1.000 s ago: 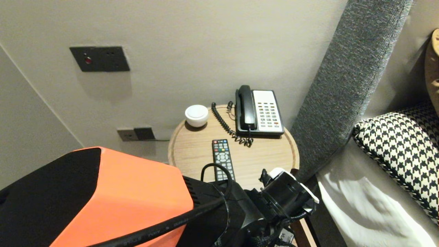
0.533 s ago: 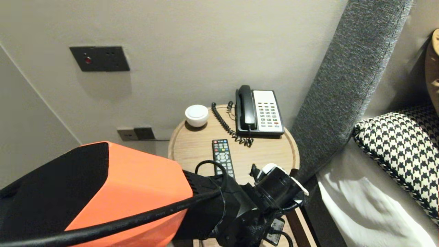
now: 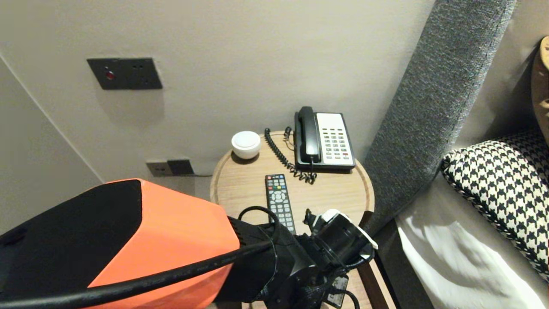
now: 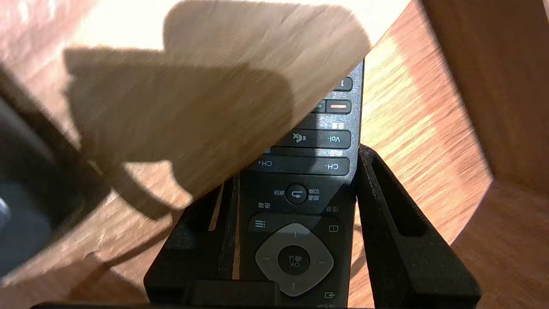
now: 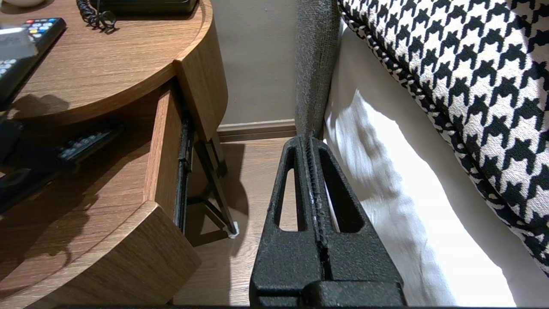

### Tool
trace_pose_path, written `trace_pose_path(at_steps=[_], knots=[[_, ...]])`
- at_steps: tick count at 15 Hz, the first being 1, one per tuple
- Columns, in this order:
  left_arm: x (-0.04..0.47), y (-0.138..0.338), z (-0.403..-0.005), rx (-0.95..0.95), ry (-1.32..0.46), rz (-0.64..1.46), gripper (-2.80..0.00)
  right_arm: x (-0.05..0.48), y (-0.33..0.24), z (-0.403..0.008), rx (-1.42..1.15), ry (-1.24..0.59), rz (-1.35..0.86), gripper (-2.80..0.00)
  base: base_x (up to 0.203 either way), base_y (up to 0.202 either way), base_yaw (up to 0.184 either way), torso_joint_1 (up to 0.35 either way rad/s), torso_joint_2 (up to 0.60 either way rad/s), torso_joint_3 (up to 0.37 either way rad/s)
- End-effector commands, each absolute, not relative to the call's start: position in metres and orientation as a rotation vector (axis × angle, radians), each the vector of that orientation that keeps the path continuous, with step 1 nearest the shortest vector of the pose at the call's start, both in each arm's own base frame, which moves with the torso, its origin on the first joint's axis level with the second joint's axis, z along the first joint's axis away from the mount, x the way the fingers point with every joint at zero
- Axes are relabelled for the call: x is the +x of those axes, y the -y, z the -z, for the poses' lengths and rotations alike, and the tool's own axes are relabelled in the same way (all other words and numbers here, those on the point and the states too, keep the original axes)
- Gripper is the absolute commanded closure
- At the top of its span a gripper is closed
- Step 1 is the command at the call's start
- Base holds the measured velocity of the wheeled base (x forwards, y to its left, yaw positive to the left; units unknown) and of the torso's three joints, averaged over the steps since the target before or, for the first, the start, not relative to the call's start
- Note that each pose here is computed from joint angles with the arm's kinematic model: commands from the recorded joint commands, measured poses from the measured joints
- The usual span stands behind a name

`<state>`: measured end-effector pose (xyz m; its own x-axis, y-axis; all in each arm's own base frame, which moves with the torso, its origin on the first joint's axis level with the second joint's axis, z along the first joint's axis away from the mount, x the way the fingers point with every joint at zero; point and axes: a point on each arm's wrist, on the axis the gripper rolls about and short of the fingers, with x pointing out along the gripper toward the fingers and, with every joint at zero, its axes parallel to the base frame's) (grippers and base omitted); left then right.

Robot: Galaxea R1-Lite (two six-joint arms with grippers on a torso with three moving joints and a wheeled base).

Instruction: Put the remote controls on the table in the drawer one by one

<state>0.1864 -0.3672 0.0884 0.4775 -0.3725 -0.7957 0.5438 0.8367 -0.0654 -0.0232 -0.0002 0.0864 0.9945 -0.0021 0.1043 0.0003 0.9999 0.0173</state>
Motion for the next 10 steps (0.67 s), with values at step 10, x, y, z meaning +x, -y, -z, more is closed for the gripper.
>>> trace_pose_path(at_steps=[10], knots=[[0.202,0.338,-0.077,0.173,-0.877,0.395,0.00,-0.020,0.000,-0.075,0.017,0.064,0.003,0.00,0.000,0.000,0.000,0.000,0.00,0.000]])
